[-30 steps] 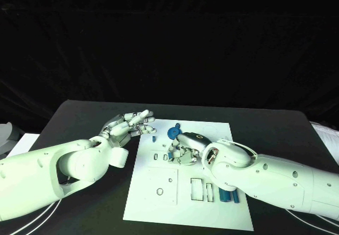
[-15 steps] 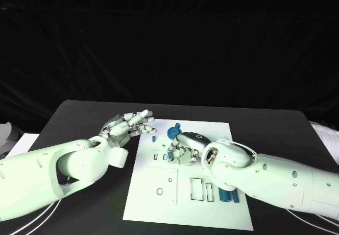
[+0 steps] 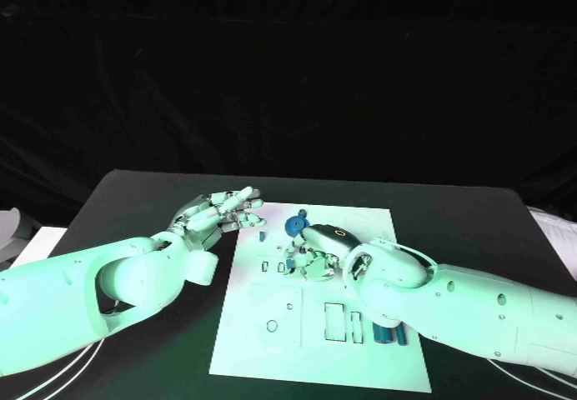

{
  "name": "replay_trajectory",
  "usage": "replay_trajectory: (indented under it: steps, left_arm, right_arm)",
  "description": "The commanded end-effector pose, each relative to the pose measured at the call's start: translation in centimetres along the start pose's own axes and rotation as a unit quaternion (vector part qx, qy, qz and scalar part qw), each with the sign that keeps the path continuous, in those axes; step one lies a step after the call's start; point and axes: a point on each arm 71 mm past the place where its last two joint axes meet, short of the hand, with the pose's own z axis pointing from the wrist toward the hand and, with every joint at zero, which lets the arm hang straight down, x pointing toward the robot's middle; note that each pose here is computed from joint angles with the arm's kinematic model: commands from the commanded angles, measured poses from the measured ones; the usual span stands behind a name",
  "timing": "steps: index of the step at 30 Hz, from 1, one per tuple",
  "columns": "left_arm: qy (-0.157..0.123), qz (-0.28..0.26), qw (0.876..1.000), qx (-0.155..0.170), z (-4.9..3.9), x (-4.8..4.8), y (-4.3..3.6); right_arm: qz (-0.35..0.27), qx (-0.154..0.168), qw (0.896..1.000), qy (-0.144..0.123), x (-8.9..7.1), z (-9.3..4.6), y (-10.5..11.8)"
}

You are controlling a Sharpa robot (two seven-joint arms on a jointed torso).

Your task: Assemble the parts on the task board

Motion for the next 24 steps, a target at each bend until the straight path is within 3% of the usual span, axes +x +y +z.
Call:
replay_trajectory:
  steps: [1, 8, 12, 15, 20, 24]
  left_arm:
    - [0.005, -0.003, 1.0, 0.004, 0.04, 0.14, -0.09]
    - [0.003, -0.002, 1.0, 0.002, 0.08, -0.03, -0.07]
    - [-0.005, 0.031, 1.0, -0.005, 0.08, -0.56, -0.06]
    - [0.001, 0.069, 0.997, -0.02, 0.02, -0.89, 0.06]
    - [0.006, 0.149, 0.985, -0.082, 0.11, -1.52, 0.43]
    - [0.019, 0.232, 0.957, -0.172, 0.35, -1.93, 0.33]
  right_arm:
    - [0.014, -0.019, 0.999, -0.04, -0.5, -0.2, 0.4]
    - [0.049, -0.072, 0.993, -0.075, -1.2, -1.0, 0.9]
    - [0.084, -0.111, 0.989, -0.049, -1.9, -2.2, 0.6]
    - [0.115, -0.115, 0.987, -0.023, -2.8, -3.4, -0.1]
    - [0.174, -0.087, 0.981, -0.017, -4.8, -5.4, -2.0]
    - [0.219, -0.045, 0.973, -0.048, -7.4, -7.0, -4.6]
